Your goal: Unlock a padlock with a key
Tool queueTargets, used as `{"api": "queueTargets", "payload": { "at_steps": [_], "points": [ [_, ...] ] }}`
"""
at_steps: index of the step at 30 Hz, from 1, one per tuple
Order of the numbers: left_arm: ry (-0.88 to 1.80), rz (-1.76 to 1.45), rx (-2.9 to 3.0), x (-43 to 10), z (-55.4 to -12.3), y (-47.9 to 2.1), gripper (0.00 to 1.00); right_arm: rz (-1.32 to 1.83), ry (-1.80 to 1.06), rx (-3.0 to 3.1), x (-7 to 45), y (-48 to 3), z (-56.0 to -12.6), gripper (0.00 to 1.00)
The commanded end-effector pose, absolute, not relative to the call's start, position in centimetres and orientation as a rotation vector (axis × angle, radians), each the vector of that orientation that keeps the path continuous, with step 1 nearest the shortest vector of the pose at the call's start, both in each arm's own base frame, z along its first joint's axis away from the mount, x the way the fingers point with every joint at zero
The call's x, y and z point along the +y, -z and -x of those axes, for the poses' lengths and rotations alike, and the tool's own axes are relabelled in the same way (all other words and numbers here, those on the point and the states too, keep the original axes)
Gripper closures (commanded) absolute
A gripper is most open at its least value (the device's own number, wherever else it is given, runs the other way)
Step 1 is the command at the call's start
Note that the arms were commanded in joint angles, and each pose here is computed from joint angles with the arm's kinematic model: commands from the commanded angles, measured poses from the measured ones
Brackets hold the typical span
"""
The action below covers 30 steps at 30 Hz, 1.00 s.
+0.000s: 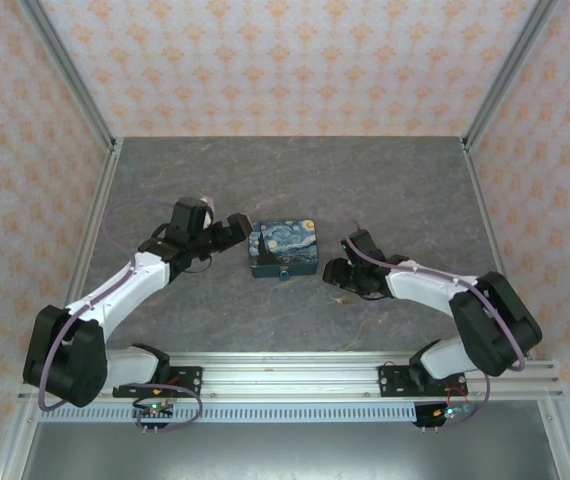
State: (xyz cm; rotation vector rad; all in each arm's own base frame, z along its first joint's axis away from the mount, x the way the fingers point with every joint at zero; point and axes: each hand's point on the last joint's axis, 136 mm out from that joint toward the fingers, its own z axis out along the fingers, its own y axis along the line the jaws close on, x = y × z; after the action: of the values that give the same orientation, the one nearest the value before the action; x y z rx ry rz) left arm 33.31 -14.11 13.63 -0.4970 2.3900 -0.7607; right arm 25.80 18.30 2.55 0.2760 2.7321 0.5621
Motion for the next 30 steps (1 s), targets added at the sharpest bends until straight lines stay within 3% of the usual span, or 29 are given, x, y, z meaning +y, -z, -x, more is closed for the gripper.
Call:
{"api": "queueTargets", "payload": {
  "at_steps": [1, 23, 30],
  "points": [
    [0.797, 0.49, 2.414, -15.2, -32.4, -13.9, 0.0, -0.199, -0.572, 2.797, 19.1, -1.6, -24.5, 0.44],
    [0.842, 0.386, 2.443, -19.4, -33.0, -13.7, 0.0, -0.202, -0.469, 2.892, 17.6, -1.5, -18.8, 0.44],
    [0.844, 0.381, 2.445, -19.5, -32.9, -13.5, 0.0, -0.166, -0.443, 2.92, 17.8, -1.0, -18.4, 0.49]
  ]
}}
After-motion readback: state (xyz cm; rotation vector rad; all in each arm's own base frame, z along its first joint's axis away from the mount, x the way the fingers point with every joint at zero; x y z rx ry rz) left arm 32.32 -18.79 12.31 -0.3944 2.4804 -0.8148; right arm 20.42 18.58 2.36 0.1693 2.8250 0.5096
